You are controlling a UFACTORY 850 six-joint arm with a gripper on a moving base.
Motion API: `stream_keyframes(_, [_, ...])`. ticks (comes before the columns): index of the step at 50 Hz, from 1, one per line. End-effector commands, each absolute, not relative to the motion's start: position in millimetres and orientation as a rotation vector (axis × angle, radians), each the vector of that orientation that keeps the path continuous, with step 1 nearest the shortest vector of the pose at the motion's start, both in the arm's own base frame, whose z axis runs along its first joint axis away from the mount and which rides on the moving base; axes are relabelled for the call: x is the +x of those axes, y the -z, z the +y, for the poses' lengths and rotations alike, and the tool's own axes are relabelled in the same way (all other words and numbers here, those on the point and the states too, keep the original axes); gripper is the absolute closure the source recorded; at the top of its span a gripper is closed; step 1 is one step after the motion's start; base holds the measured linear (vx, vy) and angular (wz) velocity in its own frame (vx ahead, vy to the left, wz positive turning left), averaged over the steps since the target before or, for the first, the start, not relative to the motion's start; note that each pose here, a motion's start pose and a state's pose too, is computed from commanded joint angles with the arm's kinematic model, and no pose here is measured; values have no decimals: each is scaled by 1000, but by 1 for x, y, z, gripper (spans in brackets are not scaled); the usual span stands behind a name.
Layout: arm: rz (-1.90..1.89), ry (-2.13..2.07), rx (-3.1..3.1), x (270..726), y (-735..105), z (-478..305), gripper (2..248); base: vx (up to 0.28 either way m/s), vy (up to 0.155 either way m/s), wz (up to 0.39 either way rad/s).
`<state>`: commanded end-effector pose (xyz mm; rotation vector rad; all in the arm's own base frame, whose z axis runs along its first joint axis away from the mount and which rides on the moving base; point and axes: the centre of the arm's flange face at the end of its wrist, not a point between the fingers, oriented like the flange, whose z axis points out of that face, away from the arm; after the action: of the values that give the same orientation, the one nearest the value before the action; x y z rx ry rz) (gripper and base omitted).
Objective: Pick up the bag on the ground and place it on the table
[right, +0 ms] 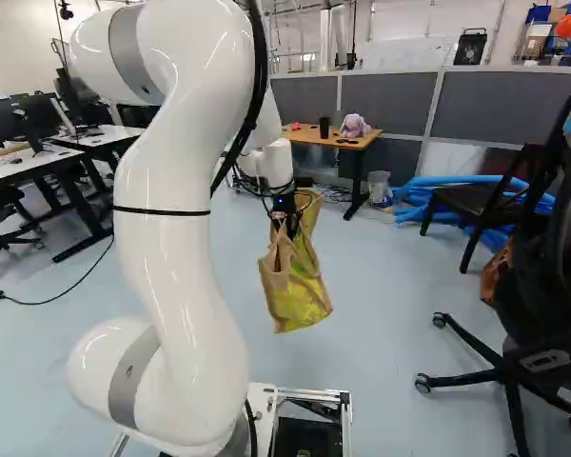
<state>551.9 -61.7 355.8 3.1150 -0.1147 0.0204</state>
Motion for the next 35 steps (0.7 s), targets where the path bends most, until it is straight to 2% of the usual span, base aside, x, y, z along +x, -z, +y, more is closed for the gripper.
stream_keyframes(35, [-114,54,3113,533,-411,-58,228,0,0,0])
